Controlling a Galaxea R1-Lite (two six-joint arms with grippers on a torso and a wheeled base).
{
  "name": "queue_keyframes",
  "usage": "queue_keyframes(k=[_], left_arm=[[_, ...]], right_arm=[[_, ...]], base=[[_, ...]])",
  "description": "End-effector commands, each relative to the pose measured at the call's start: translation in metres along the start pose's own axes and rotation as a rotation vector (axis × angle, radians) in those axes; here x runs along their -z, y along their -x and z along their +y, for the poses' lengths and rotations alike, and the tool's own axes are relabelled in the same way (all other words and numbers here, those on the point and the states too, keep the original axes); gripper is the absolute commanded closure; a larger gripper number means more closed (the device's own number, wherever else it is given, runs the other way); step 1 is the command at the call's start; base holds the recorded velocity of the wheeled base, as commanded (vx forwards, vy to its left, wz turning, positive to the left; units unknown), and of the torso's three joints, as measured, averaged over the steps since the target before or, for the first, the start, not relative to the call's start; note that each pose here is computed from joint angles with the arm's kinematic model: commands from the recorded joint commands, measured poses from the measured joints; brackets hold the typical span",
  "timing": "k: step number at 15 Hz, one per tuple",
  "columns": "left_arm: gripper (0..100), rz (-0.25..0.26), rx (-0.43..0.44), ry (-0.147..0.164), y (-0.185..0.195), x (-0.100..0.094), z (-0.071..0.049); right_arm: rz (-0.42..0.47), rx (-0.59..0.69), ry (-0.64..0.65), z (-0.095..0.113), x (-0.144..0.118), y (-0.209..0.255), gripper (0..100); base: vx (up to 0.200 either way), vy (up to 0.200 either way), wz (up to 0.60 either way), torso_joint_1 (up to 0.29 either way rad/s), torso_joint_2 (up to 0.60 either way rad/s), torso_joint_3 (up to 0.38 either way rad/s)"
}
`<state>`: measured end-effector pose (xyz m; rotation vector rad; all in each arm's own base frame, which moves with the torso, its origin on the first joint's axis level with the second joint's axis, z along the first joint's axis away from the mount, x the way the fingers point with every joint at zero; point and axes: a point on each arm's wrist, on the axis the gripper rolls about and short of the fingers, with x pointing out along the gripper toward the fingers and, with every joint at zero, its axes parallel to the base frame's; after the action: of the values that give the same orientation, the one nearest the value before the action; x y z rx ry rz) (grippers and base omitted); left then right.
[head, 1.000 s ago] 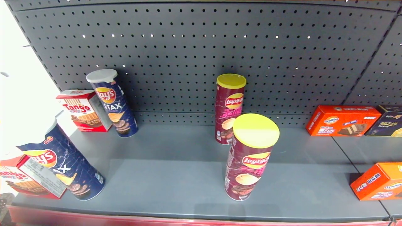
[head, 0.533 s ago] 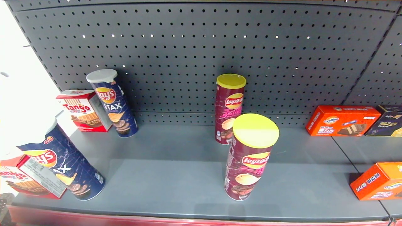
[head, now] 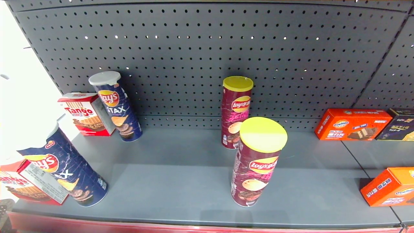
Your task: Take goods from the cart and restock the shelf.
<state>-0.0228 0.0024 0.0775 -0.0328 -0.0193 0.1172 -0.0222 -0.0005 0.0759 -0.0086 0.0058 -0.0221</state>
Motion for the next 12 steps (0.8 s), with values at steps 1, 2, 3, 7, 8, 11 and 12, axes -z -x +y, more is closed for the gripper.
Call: queue_keyframes(k=[1,2,3,7,8,11,12], left_arm=[[0,0.005,-0.001,0.000,0.000,0.000,0.000],[0,0.005,-0.001,0.000,0.000,0.000,0.000],[0,0.005,-0.001,0.001,0.000,0.000,0.000],[0,0.007,0.007,0.000,0.000,0.000,0.000],[0,0.007,0.008,0.000,0.000,0.000,0.000],[0,0.007,0.008,0.001,0.000,0.000,0.000],[0,0.007,0.008,0.003,0.000,0.000,0.000]], right_arm=[[0.002,-0.014,0.002,0.000,0.000,0.000,0],[0.002,-0.016,0.002,0.000,0.000,0.000,0],[0.000,-0.011,0.002,0.000,0.000,0.000,0],[0.047,-0.041,-0.043,0.001,-0.136,-0.043,0],[0.073,-0.168,0.029,0.005,-0.150,-0.060,0],[0.168,-0.445,0.109,0.027,-0.140,-0.095,0],[0.207,-0.521,0.123,0.037,-0.134,-0.104,0]], base=[[0.000,0.000,0.00,0.000,0.00,0.000],[0.000,0.000,0.00,0.000,0.00,0.000],[0.000,0.000,0.00,0.000,0.00,0.000],[0.000,0.000,0.00,0.000,0.00,0.000],[0.000,0.000,0.00,0.000,0.00,0.000],[0.000,0.000,0.00,0.000,0.00,0.000],[0.000,0.000,0.00,0.000,0.00,0.000]])
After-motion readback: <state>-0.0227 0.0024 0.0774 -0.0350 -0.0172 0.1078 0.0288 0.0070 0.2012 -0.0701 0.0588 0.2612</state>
